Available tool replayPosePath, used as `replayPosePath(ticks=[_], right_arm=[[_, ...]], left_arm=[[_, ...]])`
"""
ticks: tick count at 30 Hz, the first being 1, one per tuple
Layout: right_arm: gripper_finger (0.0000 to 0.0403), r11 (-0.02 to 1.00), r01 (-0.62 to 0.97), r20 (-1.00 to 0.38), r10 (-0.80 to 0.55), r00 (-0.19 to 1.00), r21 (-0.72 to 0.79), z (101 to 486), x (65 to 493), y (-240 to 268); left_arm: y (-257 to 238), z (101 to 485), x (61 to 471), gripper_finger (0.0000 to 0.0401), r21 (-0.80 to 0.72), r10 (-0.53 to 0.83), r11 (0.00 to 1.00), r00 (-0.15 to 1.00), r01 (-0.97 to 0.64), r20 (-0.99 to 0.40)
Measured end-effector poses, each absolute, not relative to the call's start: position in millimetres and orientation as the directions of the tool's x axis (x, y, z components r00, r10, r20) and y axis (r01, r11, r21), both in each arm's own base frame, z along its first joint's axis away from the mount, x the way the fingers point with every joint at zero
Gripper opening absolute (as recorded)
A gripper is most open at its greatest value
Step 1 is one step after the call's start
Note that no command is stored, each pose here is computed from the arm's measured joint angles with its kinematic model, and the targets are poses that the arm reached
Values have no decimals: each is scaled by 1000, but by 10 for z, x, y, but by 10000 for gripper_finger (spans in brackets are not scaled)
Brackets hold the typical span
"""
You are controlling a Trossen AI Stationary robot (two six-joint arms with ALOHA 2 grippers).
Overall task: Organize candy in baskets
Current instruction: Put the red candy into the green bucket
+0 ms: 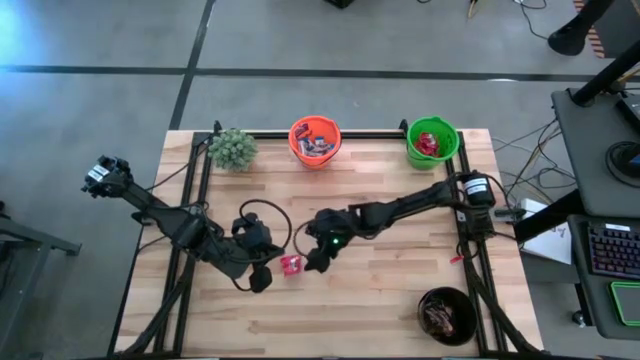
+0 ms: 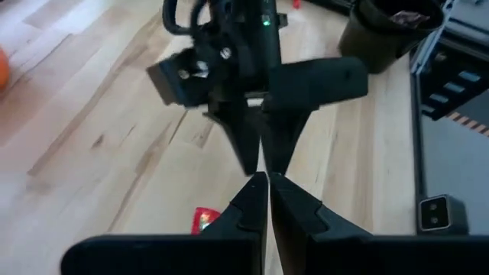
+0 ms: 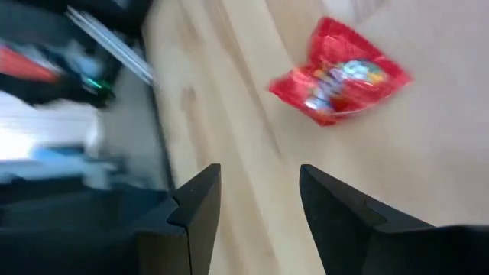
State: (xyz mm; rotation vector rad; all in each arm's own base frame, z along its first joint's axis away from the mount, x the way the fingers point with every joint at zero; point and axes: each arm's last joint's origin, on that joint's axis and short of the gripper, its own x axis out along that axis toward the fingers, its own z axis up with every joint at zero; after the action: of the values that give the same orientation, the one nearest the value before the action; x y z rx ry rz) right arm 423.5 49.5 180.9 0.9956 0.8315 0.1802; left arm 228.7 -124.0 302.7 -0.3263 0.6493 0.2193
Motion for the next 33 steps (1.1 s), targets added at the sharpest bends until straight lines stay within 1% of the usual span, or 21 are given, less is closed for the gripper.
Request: replayPosePath(ticks=[3,5,10,16,20,26,30,33], right_arm=[[169,643,211,-600,476,642,736,1879,4246,500],[169,668,198,-609,463,644,717,1915,4258,498],[169,687,185,-615,455,644,703,1910,4267,496],[169,738,197,-644,387,660,645,1855,4257,471],[169,752,189,-641,368,674,632,1862,4267,461],[169,781,155,-646,368,669,606,1767,4305,466],[169,778,151,-661,394,639,610,1616,4420,484],[169,775,120,-652,424,629,620,1580,4541,515]], left_arm=[[-1228,3004,2267,0,-202,110,930,757,-307,-644],[-1221,2995,2257,0,-190,115,932,748,-309,-653],[-1184,3029,2194,0,-153,135,934,716,-322,-685],[-1096,3180,2040,0,-56,198,926,608,-372,-769],[-1050,3305,1946,0,-16,213,923,545,-385,-811],[-998,3442,1844,0,7,214,918,479,-397,-851],[-974,3477,1792,0,12,214,909,439,-417,-873],[-964,3492,1762,0,12,210,903,415,-430,-885]])
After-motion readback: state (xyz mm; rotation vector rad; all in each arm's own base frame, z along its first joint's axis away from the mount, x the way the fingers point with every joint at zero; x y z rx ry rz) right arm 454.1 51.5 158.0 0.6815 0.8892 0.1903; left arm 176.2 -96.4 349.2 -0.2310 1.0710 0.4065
